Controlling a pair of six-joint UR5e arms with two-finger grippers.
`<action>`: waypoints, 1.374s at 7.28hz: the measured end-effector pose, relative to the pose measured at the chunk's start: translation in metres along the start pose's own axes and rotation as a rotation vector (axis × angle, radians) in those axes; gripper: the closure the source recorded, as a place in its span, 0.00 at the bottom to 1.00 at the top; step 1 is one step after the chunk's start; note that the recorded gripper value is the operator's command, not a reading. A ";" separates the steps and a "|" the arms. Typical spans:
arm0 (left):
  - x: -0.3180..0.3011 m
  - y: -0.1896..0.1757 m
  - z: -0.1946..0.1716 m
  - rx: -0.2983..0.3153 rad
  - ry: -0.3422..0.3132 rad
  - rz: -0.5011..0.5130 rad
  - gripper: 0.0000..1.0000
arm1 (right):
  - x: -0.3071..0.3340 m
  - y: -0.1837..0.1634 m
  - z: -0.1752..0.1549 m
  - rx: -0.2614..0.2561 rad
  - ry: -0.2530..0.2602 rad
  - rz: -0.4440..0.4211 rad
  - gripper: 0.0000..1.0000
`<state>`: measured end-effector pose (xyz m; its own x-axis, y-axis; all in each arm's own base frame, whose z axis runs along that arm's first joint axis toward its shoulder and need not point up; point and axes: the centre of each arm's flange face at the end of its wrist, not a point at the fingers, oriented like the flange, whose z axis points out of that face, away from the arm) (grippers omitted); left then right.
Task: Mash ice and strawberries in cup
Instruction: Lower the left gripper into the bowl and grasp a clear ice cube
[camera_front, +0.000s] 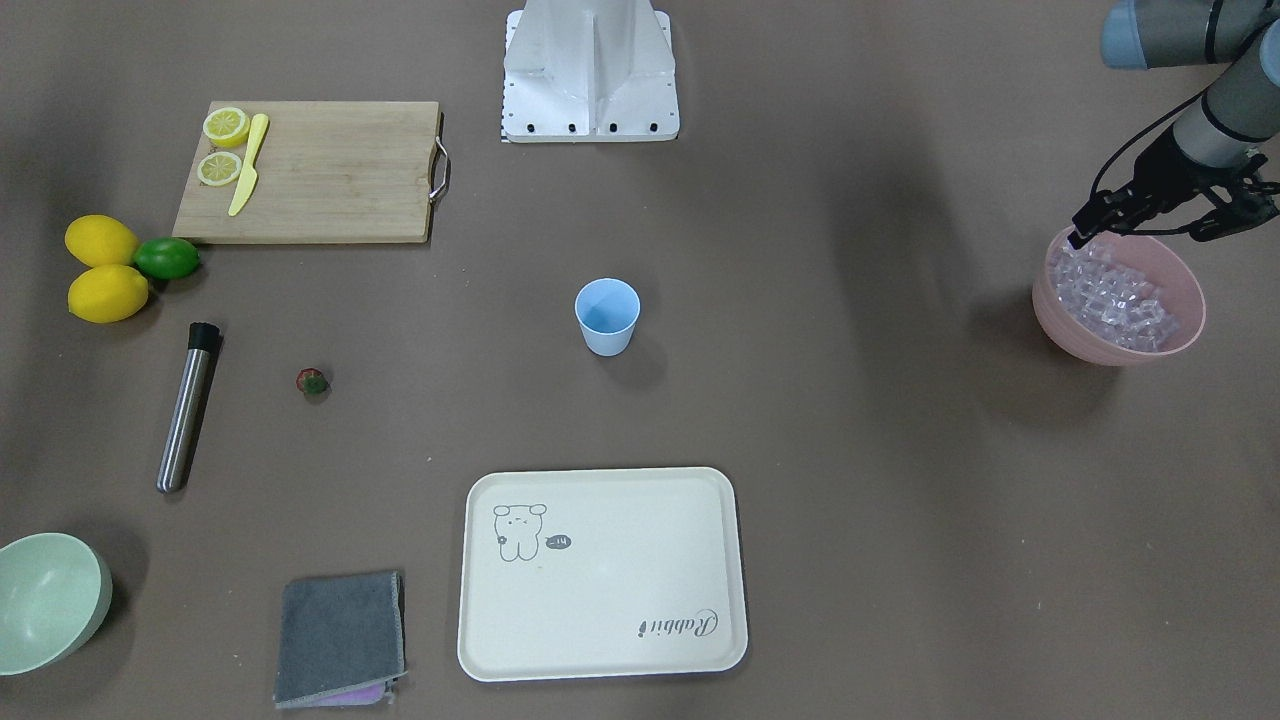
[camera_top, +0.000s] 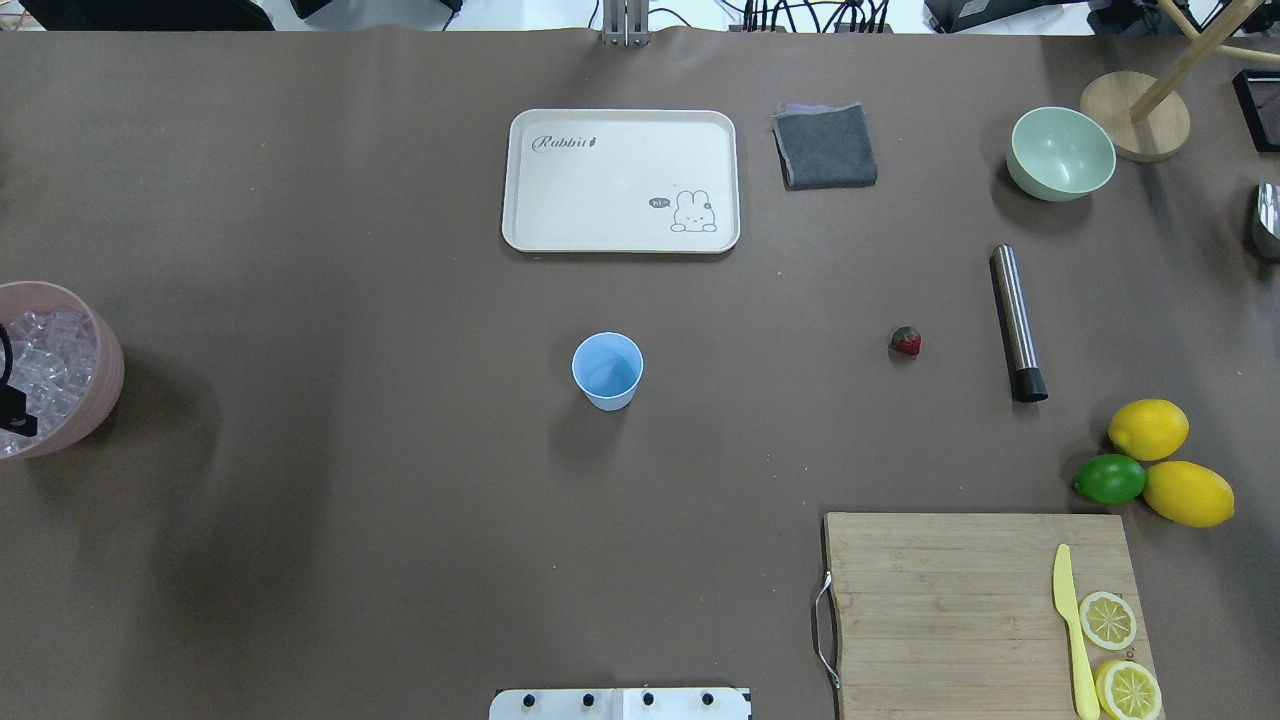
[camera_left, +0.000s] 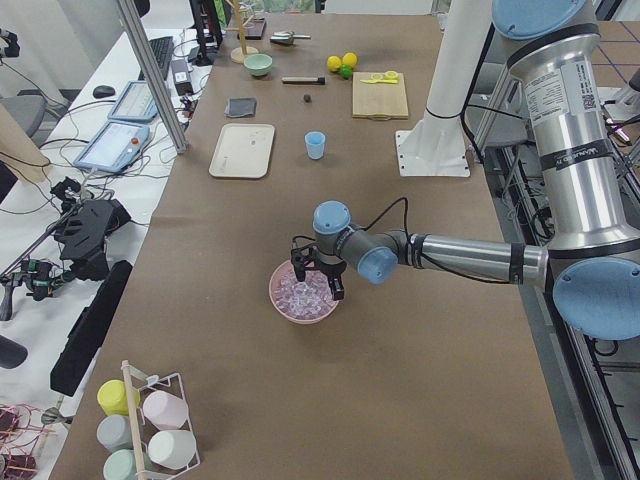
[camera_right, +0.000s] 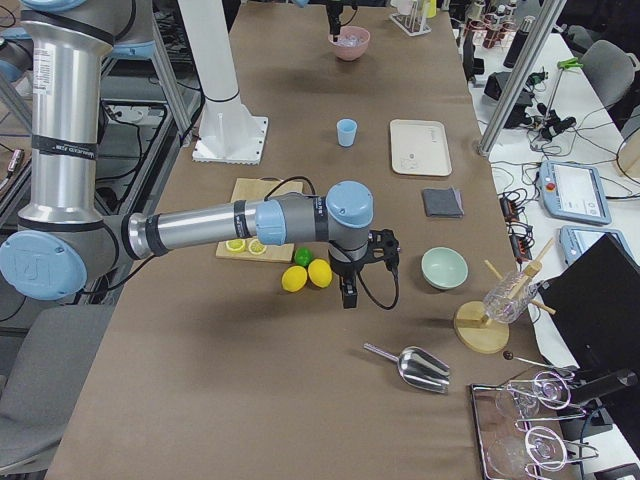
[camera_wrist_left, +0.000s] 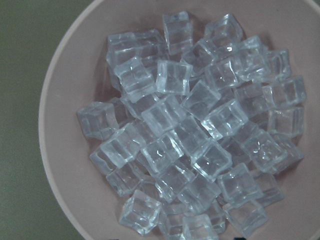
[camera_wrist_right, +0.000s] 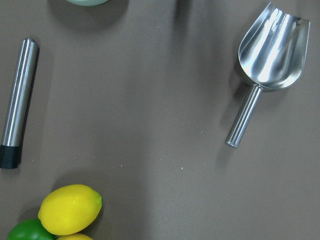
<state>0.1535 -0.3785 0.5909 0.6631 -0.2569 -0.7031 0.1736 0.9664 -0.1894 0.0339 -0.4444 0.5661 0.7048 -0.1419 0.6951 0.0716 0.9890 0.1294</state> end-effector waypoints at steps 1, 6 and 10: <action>0.002 -0.001 0.001 0.000 0.001 0.008 0.25 | 0.000 0.001 0.000 -0.001 0.000 0.001 0.00; 0.008 -0.008 0.004 0.002 0.002 0.091 0.31 | 0.002 0.004 0.002 -0.004 0.000 0.004 0.00; 0.017 -0.018 0.007 0.007 0.009 0.097 0.49 | 0.003 0.006 0.003 -0.009 0.000 0.008 0.00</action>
<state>0.1672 -0.3998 0.5871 0.6705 -0.1617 -0.7241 0.1135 0.9868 -0.1153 0.0343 -0.4390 0.5713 0.7053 -0.1336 0.6962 0.0717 0.9905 0.1174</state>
